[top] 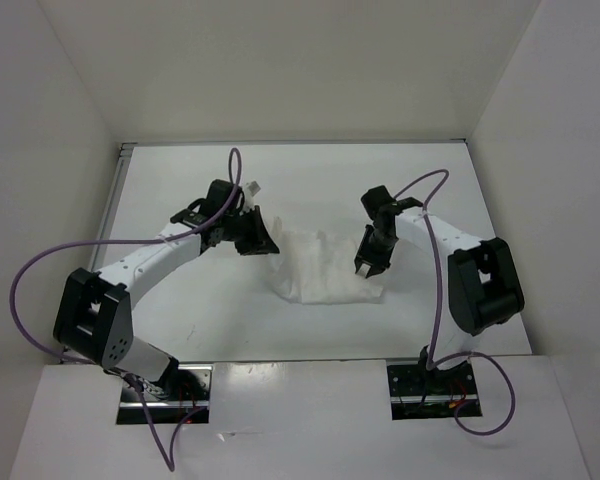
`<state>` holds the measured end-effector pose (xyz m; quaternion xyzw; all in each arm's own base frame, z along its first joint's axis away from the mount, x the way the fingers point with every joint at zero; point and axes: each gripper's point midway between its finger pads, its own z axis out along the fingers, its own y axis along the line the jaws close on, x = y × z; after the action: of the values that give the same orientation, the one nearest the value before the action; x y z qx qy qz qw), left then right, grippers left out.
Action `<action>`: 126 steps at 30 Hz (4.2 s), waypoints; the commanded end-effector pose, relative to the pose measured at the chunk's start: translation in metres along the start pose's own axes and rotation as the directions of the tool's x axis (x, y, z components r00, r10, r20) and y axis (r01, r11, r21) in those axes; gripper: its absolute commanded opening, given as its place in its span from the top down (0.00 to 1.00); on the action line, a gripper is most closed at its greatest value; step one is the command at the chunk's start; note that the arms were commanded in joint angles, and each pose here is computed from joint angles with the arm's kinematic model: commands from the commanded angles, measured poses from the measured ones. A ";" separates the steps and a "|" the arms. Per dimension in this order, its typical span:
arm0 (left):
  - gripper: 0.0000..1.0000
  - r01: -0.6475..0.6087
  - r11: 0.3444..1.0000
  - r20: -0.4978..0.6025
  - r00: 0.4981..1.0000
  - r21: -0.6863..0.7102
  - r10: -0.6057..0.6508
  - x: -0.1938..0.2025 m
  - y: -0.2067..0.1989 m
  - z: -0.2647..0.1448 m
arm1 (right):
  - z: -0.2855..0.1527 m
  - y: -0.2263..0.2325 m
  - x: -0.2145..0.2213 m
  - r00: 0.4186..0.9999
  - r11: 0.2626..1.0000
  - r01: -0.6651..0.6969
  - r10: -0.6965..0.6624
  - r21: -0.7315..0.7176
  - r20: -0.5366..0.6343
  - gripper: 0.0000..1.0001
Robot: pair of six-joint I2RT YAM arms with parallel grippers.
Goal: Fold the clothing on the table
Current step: Fold the skirt
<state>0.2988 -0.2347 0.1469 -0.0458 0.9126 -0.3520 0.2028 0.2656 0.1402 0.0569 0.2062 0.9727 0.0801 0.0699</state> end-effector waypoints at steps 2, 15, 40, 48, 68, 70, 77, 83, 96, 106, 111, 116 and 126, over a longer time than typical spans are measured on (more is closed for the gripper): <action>1.00 -0.108 0.991 -0.042 0.993 0.073 0.112 0.004 -0.034 0.008 | 0.019 -0.002 0.007 0.998 1.000 0.026 -0.025 0.017 -0.055 0.62; 1.00 -0.219 0.955 -0.171 0.952 0.201 0.254 0.047 -0.118 0.055 | 0.060 0.012 0.013 0.990 0.998 0.047 -0.051 -0.033 -0.134 0.74; 0.92 -0.132 0.965 -0.285 0.939 0.229 0.196 0.076 -0.152 0.141 | 0.065 0.024 0.019 0.985 0.993 0.061 -0.077 -0.104 -0.152 0.80; 0.32 -0.113 0.946 -0.182 0.968 0.305 0.174 0.054 -0.183 0.134 | 0.015 0.024 -0.007 0.999 0.985 0.005 -0.011 -0.174 -0.036 0.75; 0.20 -0.220 0.873 0.138 0.974 0.436 0.177 -0.031 -0.236 0.016 | -0.096 -0.033 -0.058 0.959 0.998 -0.059 0.061 -0.017 0.278 0.56; 0.20 -0.208 0.890 0.117 0.978 0.406 0.175 -0.021 -0.215 0.014 | -0.093 -0.028 -0.051 0.970 0.999 -0.001 0.012 -0.047 0.243 0.52; 0.20 -0.152 0.919 0.074 0.988 0.364 0.135 0.005 -0.161 -0.001 | -0.061 -0.028 -0.055 0.978 0.997 0.083 -0.083 0.007 0.189 0.42; 0.20 -0.113 0.933 0.064 0.993 0.341 0.097 0.006 -0.137 -0.007 | -0.022 -0.010 -0.059 0.986 0.991 0.125 -0.119 -0.052 0.113 0.44; 0.20 -0.053 0.955 0.029 0.999 0.291 0.046 0.013 -0.092 -0.007 | -0.058 -0.003 -0.075 0.969 0.994 0.060 -0.038 -0.086 0.243 1.00; 0.20 -0.061 0.958 0.008 0.998 0.281 0.061 0.019 -0.085 -0.008 | -0.025 -0.064 -0.064 0.967 0.979 -0.126 0.086 0.157 0.240 1.00; 0.20 -0.087 0.954 0.033 0.996 0.287 0.081 0.018 -0.086 -0.021 | 0.014 -0.095 -0.067 0.970 0.928 -0.174 0.105 0.330 0.218 1.00; 0.20 -0.071 0.959 0.055 0.997 0.274 0.058 0.014 -0.075 -0.029 | 0.027 -0.111 -0.076 0.967 0.886 -0.209 0.123 0.414 0.225 0.98; 0.20 -0.089 0.960 0.063 0.995 0.266 0.074 0.021 -0.058 -0.043 | -0.050 -0.076 -0.102 0.911 0.952 -0.243 0.158 0.187 0.381 0.51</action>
<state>0.2682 -0.2606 0.1987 -0.0184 0.8598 -0.4540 0.2329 0.2968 0.0264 0.0429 0.3011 0.9393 -0.1001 0.1307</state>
